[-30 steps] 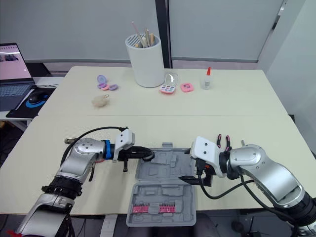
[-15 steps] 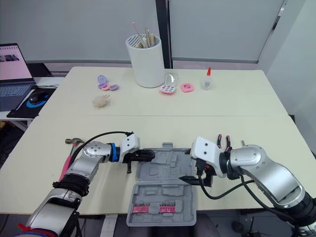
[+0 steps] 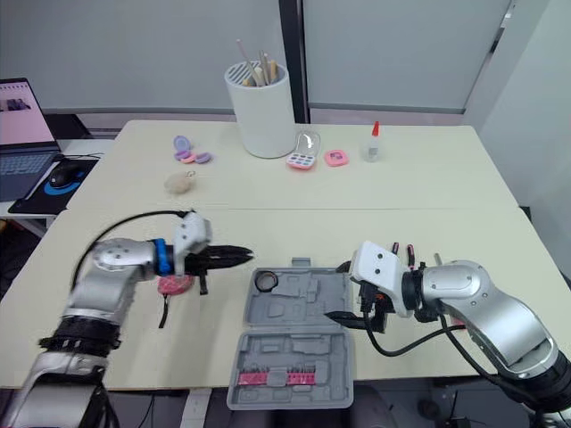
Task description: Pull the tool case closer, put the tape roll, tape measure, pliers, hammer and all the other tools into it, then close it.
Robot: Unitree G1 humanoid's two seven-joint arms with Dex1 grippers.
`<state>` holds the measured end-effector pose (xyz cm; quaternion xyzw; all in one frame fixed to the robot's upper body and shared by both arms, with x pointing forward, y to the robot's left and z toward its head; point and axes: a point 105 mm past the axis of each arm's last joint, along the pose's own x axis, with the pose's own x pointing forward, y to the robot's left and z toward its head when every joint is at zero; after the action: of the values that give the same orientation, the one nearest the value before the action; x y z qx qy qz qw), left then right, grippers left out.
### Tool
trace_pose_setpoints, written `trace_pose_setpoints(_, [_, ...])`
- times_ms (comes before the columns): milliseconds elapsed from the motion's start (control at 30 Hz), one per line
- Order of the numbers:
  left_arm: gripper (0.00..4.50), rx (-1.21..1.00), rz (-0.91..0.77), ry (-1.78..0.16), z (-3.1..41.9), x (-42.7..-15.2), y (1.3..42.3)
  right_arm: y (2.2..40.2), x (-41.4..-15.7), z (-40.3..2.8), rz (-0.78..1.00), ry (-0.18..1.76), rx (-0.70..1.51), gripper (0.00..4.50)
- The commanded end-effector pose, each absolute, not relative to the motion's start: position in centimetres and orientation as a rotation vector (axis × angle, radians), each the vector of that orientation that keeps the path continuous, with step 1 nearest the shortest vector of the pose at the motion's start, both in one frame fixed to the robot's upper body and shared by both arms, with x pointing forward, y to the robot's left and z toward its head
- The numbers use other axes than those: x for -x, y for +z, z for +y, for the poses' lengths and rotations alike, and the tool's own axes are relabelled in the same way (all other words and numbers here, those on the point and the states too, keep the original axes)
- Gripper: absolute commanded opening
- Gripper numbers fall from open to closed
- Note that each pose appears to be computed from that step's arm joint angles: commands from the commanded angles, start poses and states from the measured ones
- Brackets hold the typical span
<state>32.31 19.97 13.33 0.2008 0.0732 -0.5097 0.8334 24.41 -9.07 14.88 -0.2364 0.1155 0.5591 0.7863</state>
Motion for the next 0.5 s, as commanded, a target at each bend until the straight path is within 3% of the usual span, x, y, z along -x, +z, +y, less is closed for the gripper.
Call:
trace_pose_setpoints(33, [0.43,-0.391,0.132,-0.938,23.1,-31.4,14.8,16.6,-24.6,-10.9,0.160,1.122,0.565,4.50])
trace_pose_setpoints(167, [0.43,-0.328,0.177,-0.690,28.5,-29.6,14.3,16.7,-25.1,-15.1,0.186,0.970,0.604,4.50])
trace_pose_setpoints(267, [0.97,-0.270,0.228,-0.532,32.2,-27.0,13.3,16.6,-24.8,-18.1,0.225,0.884,0.598,4.50])
trace_pose_setpoints(433, [2.59,-0.193,0.310,-0.334,36.8,-23.3,11.3,14.4,-23.3,-22.2,0.343,0.829,0.627,4.50])
trace_pose_setpoints(500, [3.31,-0.172,0.429,-0.248,39.8,-19.2,9.2,12.5,-21.7,-24.4,0.448,0.795,0.574,4.50])
